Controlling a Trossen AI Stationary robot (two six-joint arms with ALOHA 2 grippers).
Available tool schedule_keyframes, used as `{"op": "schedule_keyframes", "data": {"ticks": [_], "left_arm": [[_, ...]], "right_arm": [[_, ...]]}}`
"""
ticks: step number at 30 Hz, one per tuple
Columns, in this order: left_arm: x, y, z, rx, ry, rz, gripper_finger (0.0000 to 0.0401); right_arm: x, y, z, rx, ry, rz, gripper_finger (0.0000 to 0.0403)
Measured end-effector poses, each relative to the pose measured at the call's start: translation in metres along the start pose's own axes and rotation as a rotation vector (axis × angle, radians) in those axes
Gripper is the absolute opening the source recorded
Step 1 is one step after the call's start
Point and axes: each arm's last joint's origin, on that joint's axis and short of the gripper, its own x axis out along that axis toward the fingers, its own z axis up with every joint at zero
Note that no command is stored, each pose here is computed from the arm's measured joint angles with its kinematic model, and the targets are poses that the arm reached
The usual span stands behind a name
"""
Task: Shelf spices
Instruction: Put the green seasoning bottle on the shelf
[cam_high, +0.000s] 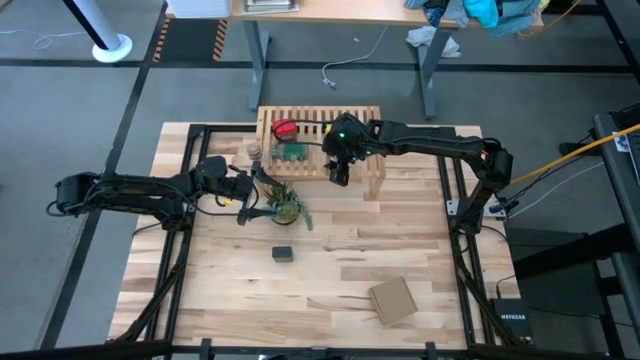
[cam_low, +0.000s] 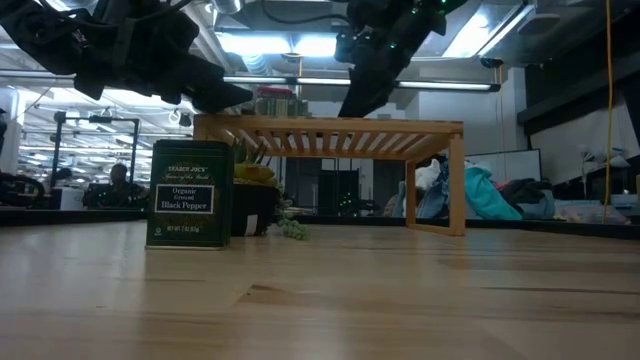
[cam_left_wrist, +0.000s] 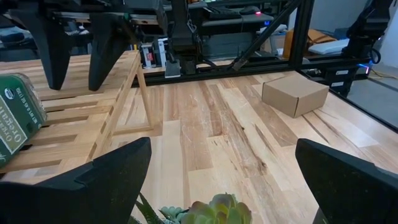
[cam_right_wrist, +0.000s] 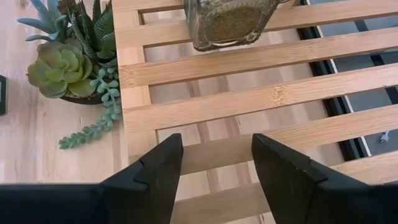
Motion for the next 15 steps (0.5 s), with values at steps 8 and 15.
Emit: {"op": "schedule_keyframes", "data": {"ticks": [8, 15], "left_arm": [[0.0000, -0.0001, 0.0000, 0.000, 0.000, -0.001, 0.0392], [0.0016, -0.0065, 0.0013, -0.036, -0.004, -0.032, 0.0392]], "right_arm": [[0.0018, -0.0017, 0.0029, -0.004, -0.031, -0.035, 0.0202], [0.0018, -0.0018, 0.0030, -0.018, -0.032, -0.036, 0.0202]]}}
